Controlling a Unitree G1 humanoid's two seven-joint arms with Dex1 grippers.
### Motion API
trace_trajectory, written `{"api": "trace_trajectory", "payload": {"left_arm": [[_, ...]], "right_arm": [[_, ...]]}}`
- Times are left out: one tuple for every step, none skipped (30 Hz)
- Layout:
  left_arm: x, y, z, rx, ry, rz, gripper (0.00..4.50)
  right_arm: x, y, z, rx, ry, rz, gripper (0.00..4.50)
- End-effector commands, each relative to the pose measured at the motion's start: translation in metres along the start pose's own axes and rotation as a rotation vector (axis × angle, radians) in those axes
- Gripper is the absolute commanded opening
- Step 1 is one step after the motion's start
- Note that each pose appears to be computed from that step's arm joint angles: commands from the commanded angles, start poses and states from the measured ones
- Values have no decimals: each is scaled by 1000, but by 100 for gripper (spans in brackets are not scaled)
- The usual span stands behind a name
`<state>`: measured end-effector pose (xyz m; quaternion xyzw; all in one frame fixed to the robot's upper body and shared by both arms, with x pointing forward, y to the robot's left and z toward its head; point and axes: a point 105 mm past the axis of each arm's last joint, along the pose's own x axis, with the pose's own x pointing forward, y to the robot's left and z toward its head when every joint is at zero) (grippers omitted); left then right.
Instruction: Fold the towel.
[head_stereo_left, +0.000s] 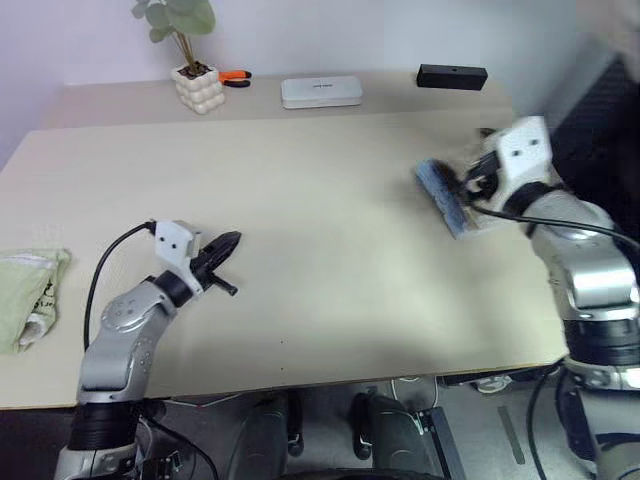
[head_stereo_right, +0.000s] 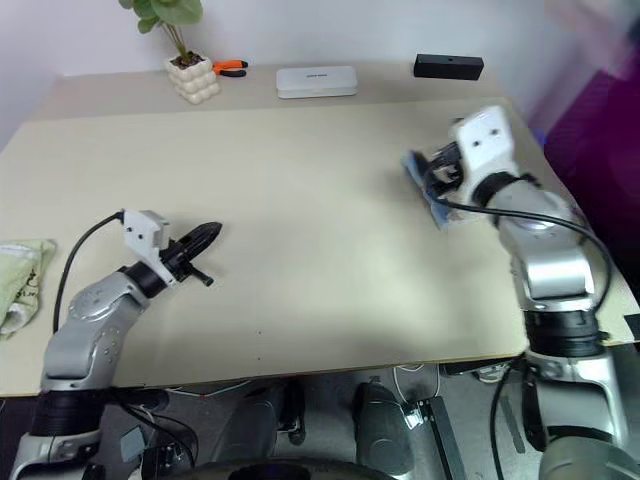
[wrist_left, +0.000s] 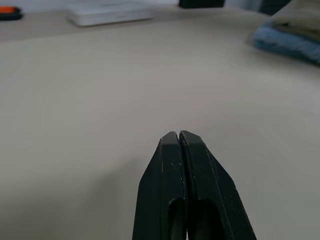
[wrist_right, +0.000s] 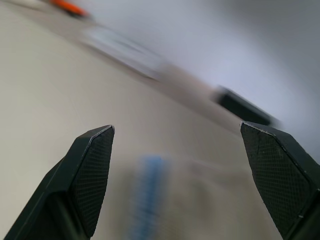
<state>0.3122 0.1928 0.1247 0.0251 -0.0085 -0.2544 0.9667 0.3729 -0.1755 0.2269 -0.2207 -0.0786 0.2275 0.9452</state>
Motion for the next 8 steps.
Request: {"api": "trace_trajectory", "payload": {"left_arm": [[-8, -2, 11, 49, -36, 24, 0], [-10, -2, 11, 48, -36, 32, 0], [-12, -3, 11, 45, -37, 40, 0], [-15, -3, 11, 40, -38, 48, 0], [-19, -3, 11, 37, -37, 58, 0], [-23, -3, 10, 35, -32, 67, 0], [-26, -3, 8, 36, -27, 74, 0], [-28, -4, 7, 37, -22, 78, 0]], "right_arm": [[8, 19, 2, 65, -43, 105, 407], [10, 22, -1, 75, -38, 118, 407], [12, 26, -4, 83, -35, 130, 407], [13, 28, -7, 103, -34, 140, 407], [15, 32, -11, 127, -30, 149, 407], [16, 35, -14, 142, -26, 157, 407], [16, 37, -18, 152, -21, 165, 407], [16, 39, -21, 159, -16, 172, 407]]}}
